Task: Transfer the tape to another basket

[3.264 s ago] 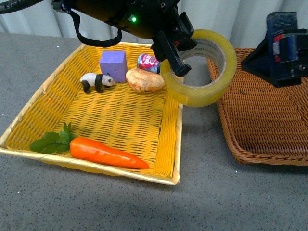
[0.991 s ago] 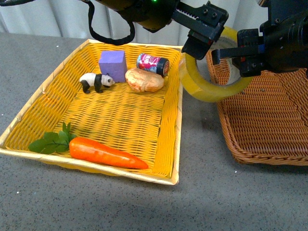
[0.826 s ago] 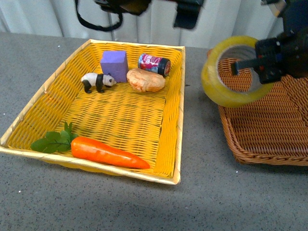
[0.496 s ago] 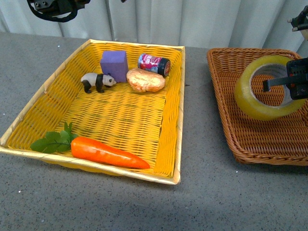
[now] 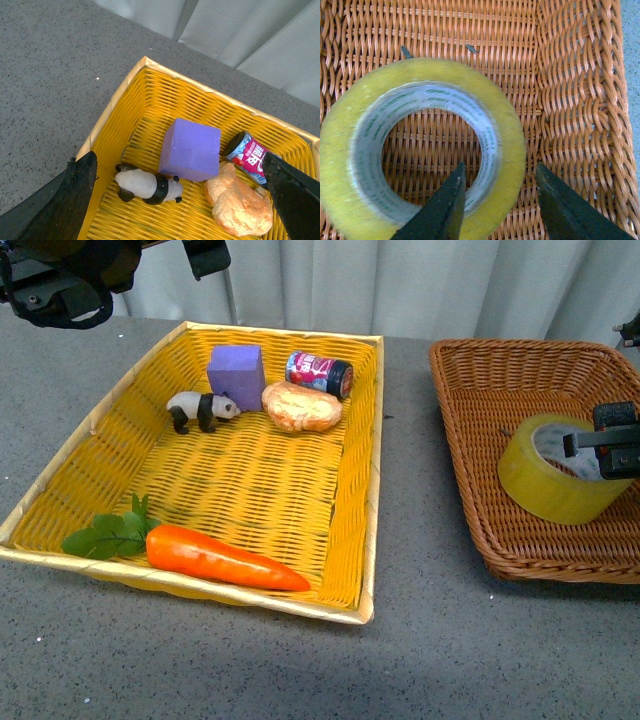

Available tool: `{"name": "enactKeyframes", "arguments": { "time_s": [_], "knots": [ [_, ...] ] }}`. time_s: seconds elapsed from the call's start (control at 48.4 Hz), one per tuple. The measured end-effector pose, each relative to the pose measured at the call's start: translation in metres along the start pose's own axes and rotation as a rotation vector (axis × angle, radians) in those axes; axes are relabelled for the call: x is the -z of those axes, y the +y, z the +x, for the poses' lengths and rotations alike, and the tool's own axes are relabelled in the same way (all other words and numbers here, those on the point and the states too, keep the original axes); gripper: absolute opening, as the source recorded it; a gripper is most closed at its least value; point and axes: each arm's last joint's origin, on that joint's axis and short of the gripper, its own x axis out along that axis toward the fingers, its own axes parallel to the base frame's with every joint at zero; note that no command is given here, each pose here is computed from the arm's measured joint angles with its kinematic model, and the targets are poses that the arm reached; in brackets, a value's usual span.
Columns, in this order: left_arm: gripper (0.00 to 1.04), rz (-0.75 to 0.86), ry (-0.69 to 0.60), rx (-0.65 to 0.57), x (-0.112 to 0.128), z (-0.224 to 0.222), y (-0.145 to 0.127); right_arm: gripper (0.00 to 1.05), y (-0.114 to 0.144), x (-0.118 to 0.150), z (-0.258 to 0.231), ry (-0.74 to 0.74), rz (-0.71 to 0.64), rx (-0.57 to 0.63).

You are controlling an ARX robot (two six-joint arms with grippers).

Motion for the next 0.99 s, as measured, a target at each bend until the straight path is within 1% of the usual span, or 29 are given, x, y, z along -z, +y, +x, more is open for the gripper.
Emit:
{"name": "enactKeyframes", "arguments": {
  "time_s": [0.021, 0.083, 0.186, 0.269, 0.33, 0.351, 0.372, 0.413, 0.434, 0.454, 0.496, 0.537, 0.558, 0.599, 0.64, 0.723, 0.744, 0.826, 0.888, 0.991],
  "knots": [
    [0.98, -0.008, -0.002, -0.005, 0.000, -0.002, 0.001, 0.50, -0.001, -0.001, -0.001, -0.007, 0.003, -0.002],
    [0.98, -0.017, -0.021, -0.021, -0.001, -0.006, 0.002, 0.60, -0.003, -0.003, -0.007, -0.031, 0.009, -0.003],
    [0.98, -0.057, -0.074, -0.057, 0.000, -0.022, 0.006, 0.83, -0.007, -0.005, -0.026, -0.117, -0.004, 0.002],
    [0.98, -0.064, -0.107, -0.088, 0.001, -0.033, 0.007, 0.97, -0.012, -0.003, -0.039, -0.147, -0.005, 0.012],
    [0.98, -0.061, -0.118, -0.101, 0.003, -0.038, 0.007, 0.96, -0.015, -0.002, -0.046, -0.186, -0.019, 0.034],
    [0.96, -0.045, -0.132, -0.066, 0.004, -0.038, 0.008, 0.95, -0.015, -0.002, -0.048, -0.198, -0.024, 0.040],
    [0.92, -0.018, -0.160, -0.007, 0.006, -0.038, 0.010, 0.95, -0.016, -0.002, -0.049, -0.208, -0.026, 0.040],
    [0.85, 0.041, -0.233, 0.108, 0.011, -0.042, 0.014, 0.90, -0.014, 0.001, -0.048, -0.318, 0.003, -0.008],
    [0.80, 0.083, -0.284, 0.165, 0.017, -0.046, 0.018, 0.84, -0.012, 0.005, -0.048, -0.425, 0.031, -0.046],
    [0.74, 0.134, -0.331, 0.194, 0.023, -0.054, 0.024, 0.79, -0.011, 0.012, -0.050, -0.512, 0.054, -0.070],
    [0.65, 0.194, -0.401, 0.211, 0.028, -0.067, 0.033, 0.70, -0.010, 0.024, -0.058, -0.622, 0.077, -0.081],
    [0.56, 0.221, -0.447, 0.211, 0.031, -0.080, 0.041, 0.61, -0.010, 0.030, -0.071, -0.721, 0.092, -0.086],
    [0.55, 0.225, -0.454, 0.210, 0.031, -0.083, 0.043, 0.60, -0.011, 0.031, -0.074, -0.741, 0.094, -0.084],
    [0.47, 0.241, -0.473, 0.204, 0.033, -0.094, 0.050, 0.52, -0.012, 0.032, -0.086, -0.798, 0.106, -0.082],
    [0.42, 0.249, -0.483, 0.203, 0.034, -0.101, 0.054, 0.47, -0.014, 0.032, -0.094, -0.824, 0.112, -0.078],
    [0.20, 0.270, -0.483, 0.196, 0.046, -0.124, 0.070, 0.26, -0.015, 0.045, -0.114, -0.841, 0.118, -0.080],
    [0.19, 0.270, -0.481, 0.195, 0.047, -0.125, 0.071, 0.24, -0.015, 0.046, -0.115, -0.839, 0.118, -0.082],
    [0.04, 0.275, -0.466, 0.184, 0.057, -0.135, 0.081, 0.10, -0.015, 0.057, -0.123, -0.821, 0.114, -0.088],
    [0.04, 0.276, -0.478, 0.189, 0.063, -0.141, 0.086, 0.01, -0.015, 0.063, -0.129, -0.819, 0.116, -0.085],
    [0.04, 0.284, -0.467, 0.193, 0.078, -0.157, 0.097, 0.01, -0.017, 0.070, -0.147, -0.810, 0.119, -0.087]
  ]
}}
